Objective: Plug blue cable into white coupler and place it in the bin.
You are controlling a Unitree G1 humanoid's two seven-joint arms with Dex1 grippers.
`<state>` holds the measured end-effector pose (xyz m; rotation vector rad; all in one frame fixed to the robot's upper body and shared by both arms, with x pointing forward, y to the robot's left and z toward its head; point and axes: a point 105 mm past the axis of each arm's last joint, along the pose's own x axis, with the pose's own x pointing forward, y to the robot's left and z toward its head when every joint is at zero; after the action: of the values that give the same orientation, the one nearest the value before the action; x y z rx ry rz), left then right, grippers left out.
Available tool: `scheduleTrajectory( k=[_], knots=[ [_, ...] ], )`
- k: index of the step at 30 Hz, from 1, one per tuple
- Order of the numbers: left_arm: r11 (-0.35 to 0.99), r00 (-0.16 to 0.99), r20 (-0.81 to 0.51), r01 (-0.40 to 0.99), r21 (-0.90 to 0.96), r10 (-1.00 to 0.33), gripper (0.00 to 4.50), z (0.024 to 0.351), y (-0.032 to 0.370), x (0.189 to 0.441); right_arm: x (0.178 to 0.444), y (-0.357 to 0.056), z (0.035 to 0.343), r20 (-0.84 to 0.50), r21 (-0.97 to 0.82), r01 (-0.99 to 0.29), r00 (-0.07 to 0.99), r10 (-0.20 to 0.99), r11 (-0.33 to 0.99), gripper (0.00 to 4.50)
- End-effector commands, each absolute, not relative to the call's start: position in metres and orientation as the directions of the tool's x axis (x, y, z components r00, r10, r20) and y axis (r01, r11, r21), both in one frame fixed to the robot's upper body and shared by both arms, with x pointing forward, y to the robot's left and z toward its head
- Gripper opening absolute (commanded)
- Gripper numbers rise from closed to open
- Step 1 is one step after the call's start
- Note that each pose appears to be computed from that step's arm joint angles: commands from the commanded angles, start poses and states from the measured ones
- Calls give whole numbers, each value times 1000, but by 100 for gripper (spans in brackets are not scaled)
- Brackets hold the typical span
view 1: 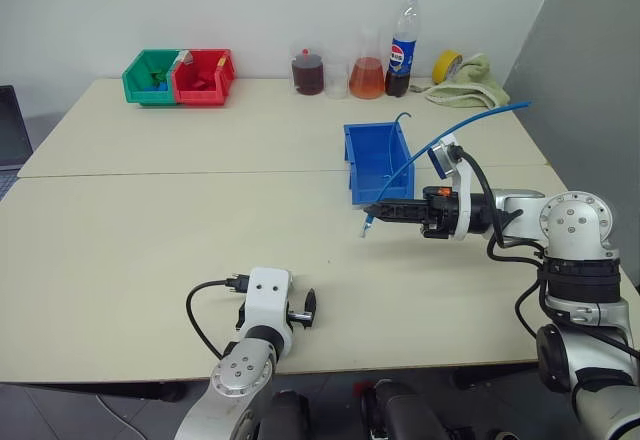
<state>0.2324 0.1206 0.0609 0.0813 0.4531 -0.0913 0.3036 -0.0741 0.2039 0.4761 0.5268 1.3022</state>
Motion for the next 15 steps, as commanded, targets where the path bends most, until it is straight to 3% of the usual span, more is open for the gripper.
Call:
scheduleTrajectory(
  k=[1,11,15],
  knots=[
    [994,851,-524,68,91,-11,380,41,131,224,300,-75,217,-53,578,-799,166,985,165,2],
    [994,851,-525,58,91,-1,182,39,134,225,300,-75,217,-51,577,-799,170,984,168,2],
    [994,851,-525,48,103,14,79,39,138,224,298,-76,216,-52,580,-797,169,984,167,2]
  ],
)
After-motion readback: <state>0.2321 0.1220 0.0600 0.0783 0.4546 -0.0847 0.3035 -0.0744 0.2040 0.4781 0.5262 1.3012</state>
